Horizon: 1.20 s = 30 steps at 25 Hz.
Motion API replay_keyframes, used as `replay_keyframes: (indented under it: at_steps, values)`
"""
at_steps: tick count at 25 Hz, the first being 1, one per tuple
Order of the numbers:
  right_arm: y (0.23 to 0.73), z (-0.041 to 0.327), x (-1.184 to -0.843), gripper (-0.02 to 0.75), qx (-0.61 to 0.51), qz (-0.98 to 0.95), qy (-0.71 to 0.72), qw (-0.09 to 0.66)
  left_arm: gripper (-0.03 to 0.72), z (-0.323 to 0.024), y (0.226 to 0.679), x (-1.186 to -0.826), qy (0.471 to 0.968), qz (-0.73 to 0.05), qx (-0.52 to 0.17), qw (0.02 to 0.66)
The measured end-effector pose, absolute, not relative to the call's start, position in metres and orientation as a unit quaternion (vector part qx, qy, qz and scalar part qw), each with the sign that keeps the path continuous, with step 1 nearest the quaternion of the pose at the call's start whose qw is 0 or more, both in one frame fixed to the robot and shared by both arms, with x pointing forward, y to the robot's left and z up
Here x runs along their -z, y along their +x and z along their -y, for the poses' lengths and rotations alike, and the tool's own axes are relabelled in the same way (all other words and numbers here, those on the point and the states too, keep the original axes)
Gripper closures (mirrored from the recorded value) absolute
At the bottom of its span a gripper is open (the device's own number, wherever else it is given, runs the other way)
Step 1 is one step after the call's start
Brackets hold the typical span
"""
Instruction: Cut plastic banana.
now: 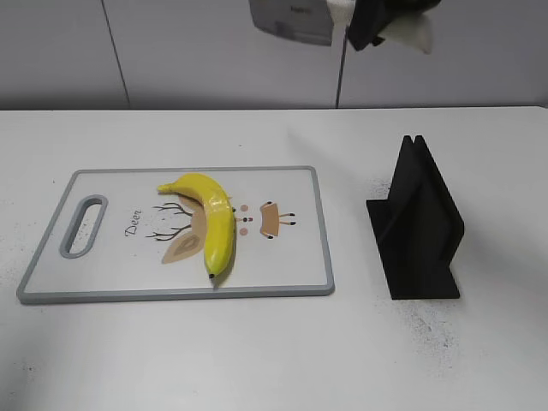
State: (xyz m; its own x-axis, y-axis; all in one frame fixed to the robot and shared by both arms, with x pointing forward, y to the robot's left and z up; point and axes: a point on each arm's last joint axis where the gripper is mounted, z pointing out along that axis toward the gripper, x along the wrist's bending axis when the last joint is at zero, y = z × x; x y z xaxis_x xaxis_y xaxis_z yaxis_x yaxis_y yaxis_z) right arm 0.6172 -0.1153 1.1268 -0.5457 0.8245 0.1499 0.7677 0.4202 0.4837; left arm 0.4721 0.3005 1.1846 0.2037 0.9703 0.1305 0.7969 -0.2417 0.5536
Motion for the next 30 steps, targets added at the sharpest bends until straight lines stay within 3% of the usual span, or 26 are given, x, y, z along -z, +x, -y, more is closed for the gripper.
replay_keyframes:
  at_steps: [5, 10, 17, 30]
  values:
    - [0.587, 0.127, -1.157, 0.578, -0.281, -0.807, 0.516, 0.054, 0.107, -0.314, 0.422, -1.178, 0.718, -0.623, -0.242, 0.193]
    - [0.548, 0.143, -1.153, 0.578, -0.274, -0.794, 0.54, 0.043, 0.108, -0.309, 0.36, -1.162, 0.707, -0.617, -0.269, 0.218]
    - [0.503, 0.17, -1.146, 0.578, -0.284, -0.768, 0.569, 0.082, 0.108, -0.303, 0.291, -1.138, 0.675, -0.588, -0.349, 0.278]
    - [0.454, 0.204, -1.116, 0.578, -0.247, -0.714, 0.647, 0.105, 0.126, -0.298, 0.237, -1.083, 0.666, -0.592, -0.344, 0.297]
